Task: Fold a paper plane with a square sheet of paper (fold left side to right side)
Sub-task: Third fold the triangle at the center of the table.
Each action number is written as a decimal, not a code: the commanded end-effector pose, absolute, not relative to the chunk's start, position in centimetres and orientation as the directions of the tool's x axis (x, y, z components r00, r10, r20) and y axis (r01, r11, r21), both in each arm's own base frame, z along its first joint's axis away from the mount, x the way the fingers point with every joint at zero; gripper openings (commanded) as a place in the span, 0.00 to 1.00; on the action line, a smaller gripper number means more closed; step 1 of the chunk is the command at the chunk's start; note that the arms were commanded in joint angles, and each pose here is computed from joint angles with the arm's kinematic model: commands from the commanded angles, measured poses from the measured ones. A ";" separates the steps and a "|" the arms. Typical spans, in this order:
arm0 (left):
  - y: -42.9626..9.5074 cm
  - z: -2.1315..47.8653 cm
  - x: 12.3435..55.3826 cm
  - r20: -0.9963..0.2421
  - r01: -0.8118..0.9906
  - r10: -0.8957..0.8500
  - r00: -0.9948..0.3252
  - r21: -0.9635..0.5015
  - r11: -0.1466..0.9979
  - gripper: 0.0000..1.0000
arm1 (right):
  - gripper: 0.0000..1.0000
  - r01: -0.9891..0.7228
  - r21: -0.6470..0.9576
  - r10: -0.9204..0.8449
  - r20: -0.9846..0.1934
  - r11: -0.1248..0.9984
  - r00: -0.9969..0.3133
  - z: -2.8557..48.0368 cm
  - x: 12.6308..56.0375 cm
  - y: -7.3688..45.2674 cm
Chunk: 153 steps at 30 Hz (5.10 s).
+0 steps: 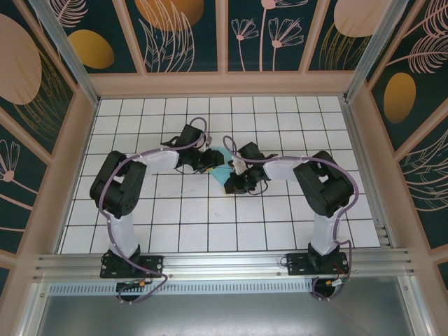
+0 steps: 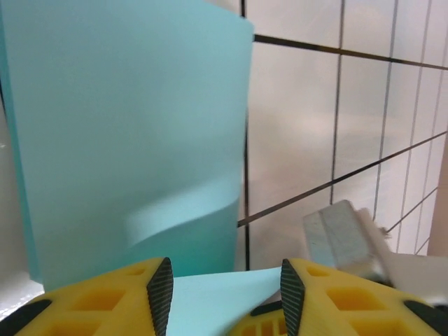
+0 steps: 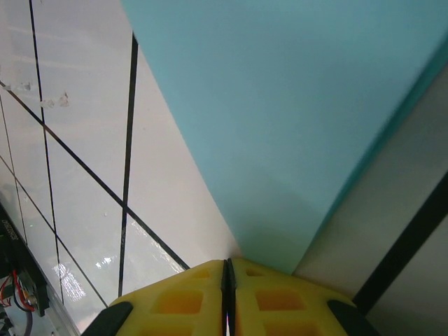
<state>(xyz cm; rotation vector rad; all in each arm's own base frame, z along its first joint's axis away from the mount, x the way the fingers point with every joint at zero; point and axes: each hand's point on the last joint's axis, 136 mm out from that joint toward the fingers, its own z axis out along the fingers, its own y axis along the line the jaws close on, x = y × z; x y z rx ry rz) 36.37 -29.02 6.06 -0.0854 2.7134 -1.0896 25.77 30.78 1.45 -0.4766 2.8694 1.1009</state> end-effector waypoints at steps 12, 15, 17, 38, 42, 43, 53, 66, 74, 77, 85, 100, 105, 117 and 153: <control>-31.7 5.7 32.4 -0.116 0.033 -0.082 -0.990 -0.747 0.664 0.41 | 0.12 -0.218 0.559 -0.240 -0.035 0.800 -0.970 -2.1 24.8 28.4; -31.6 4.6 32.6 -0.111 0.022 -0.086 -0.990 -0.731 0.682 0.41 | 0.12 -0.216 0.558 -0.240 -0.032 0.801 -0.970 -2.1 24.8 28.4; -31.0 3.4 32.8 -0.112 0.011 -0.092 -0.989 -0.692 0.722 0.41 | 0.12 -0.219 0.558 -0.241 -0.034 0.801 -0.970 -2.1 24.8 28.3; -29.6 -0.3 32.3 -0.079 -0.025 -0.094 -0.992 -0.618 0.786 0.40 | 0.11 -0.279 0.710 -0.171 -0.222 0.647 -0.960 6.5 27.7 31.2; -29.7 -0.3 32.3 -0.078 -0.026 -0.095 -0.992 -0.620 0.784 0.40 | 0.11 -0.259 0.696 -0.172 -0.193 0.670 -0.966 4.8 27.7 31.3; -29.7 -0.2 32.3 -0.080 -0.025 -0.096 -0.992 -0.620 0.784 0.40 | 0.10 -0.256 0.692 -0.178 -0.185 0.675 -0.967 4.4 27.6 31.4; -29.8 0.4 32.6 -0.094 -0.017 -0.097 -0.991 -0.626 0.780 0.41 | 0.10 -0.200 0.592 -0.181 -0.092 0.781 -0.979 -0.1 26.3 29.6; -28.1 0.8 35.3 -0.149 -0.013 -0.126 -0.981 -0.595 0.803 0.45 | 0.07 -0.106 0.490 -0.136 0.027 0.865 -0.990 -3.5 24.4 26.1; -25.3 -0.5 38.0 -0.188 -0.032 -0.165 -0.968 -0.563 0.826 0.46 | 0.07 -0.105 0.487 -0.136 0.030 0.867 -0.990 -3.6 24.1 25.9; -24.3 -0.5 38.9 -0.196 -0.036 -0.173 -0.965 -0.557 0.830 0.47 | 0.07 -0.105 0.497 -0.137 0.027 0.861 -0.990 -3.4 24.1 26.1; -24.3 2.7 41.4 -0.263 0.019 -0.154 -0.952 -0.558 0.830 0.52 | 0.07 -0.114 0.512 -0.139 0.011 0.852 -0.990 -3.0 24.5 26.4; -29.4 8.3 34.8 -0.258 0.105 -0.113 -0.960 -0.702 0.704 0.43 | 0.06 -0.131 0.512 -0.147 -0.008 0.849 -0.989 -2.8 24.9 26.7; -31.5 6.1 33.3 -0.183 0.057 -0.111 -0.977 -0.723 0.688 0.41 | 0.06 -0.131 0.509 -0.147 -0.009 0.851 -0.989 -2.8 24.9 26.7; -32.5 3.3 31.2 -0.049 -0.031 -0.099 -0.994 -0.738 0.674 0.40 | 0.06 -0.133 0.511 -0.150 -0.009 0.849 -0.989 -2.9 24.9 26.8; -25.1 0.7 38.1 -0.148 -0.086 -0.211 -0.966 -0.586 0.805 0.43 | 0.06 -0.133 0.481 -0.159 0.013 0.866 -0.987 -3.5 24.3 26.4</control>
